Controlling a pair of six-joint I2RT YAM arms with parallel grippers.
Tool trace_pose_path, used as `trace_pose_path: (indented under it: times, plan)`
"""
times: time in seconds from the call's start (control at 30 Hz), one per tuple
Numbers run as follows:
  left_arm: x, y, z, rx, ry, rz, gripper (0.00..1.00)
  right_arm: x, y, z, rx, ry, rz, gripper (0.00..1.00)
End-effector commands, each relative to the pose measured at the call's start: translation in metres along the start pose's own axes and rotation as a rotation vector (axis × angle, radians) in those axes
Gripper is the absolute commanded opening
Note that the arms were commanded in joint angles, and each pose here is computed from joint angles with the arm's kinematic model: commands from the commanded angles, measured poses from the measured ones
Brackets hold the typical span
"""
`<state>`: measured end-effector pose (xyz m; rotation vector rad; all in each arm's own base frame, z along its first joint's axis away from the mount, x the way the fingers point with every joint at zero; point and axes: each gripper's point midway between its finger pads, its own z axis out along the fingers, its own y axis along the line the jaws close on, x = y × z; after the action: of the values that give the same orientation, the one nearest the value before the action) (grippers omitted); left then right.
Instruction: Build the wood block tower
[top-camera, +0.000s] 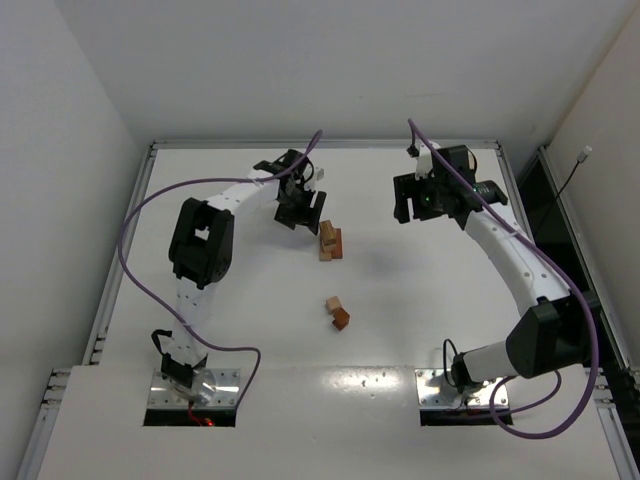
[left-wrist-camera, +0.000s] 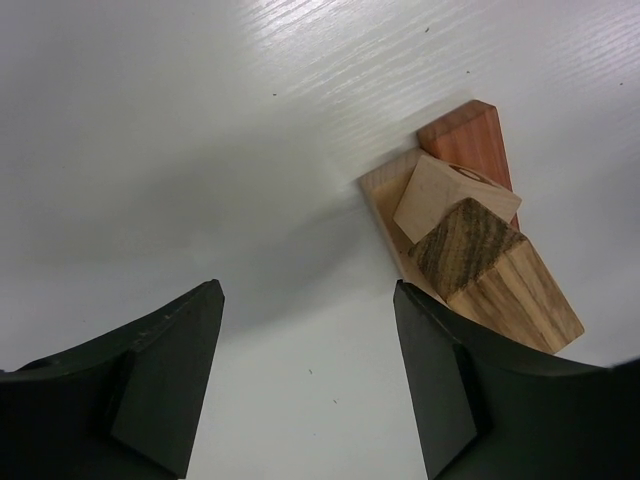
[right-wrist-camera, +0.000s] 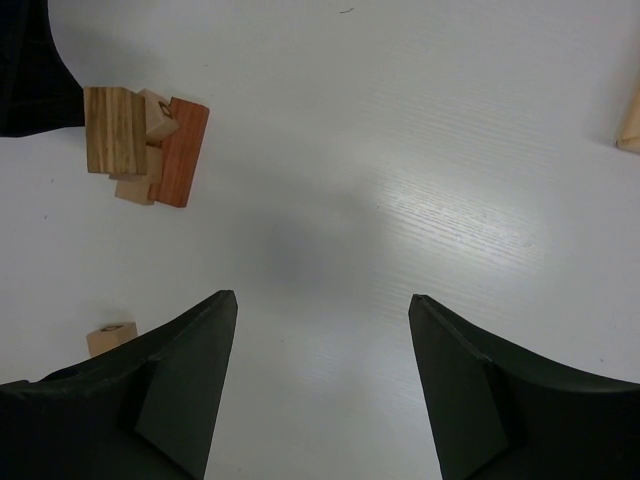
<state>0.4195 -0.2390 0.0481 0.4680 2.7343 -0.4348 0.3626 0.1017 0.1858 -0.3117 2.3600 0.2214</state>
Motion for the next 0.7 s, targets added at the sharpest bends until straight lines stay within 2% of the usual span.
trace_pose_path:
  times: [0.0, 0.27, 0.43, 0.67]
  plan:
    - [-0.0146, -0.004, -0.0056, -0.005, -0.041, 0.017, 0.67, -0.0069, 0.0032, -0.005, -0.018, -0.03, 0.023, 0.67]
    - [-0.0128, -0.0013, -0.0019, -0.015, -0.033, 0.015, 0.74, -0.007, 0.0044, -0.0007, -0.027, -0.02, 0.024, 0.67]
    - [-0.0133, 0.0019, -0.0018, -0.033, -0.036, 0.015, 0.81, -0.0071, 0.0063, -0.0008, -0.037, -0.02, 0.023, 0.67]
    - [-0.0136, 0.0038, -0.0019, -0.044, -0.037, 0.015, 0.86, -0.0038, 0.0091, 0.0037, -0.056, -0.011, 0.024, 0.67]
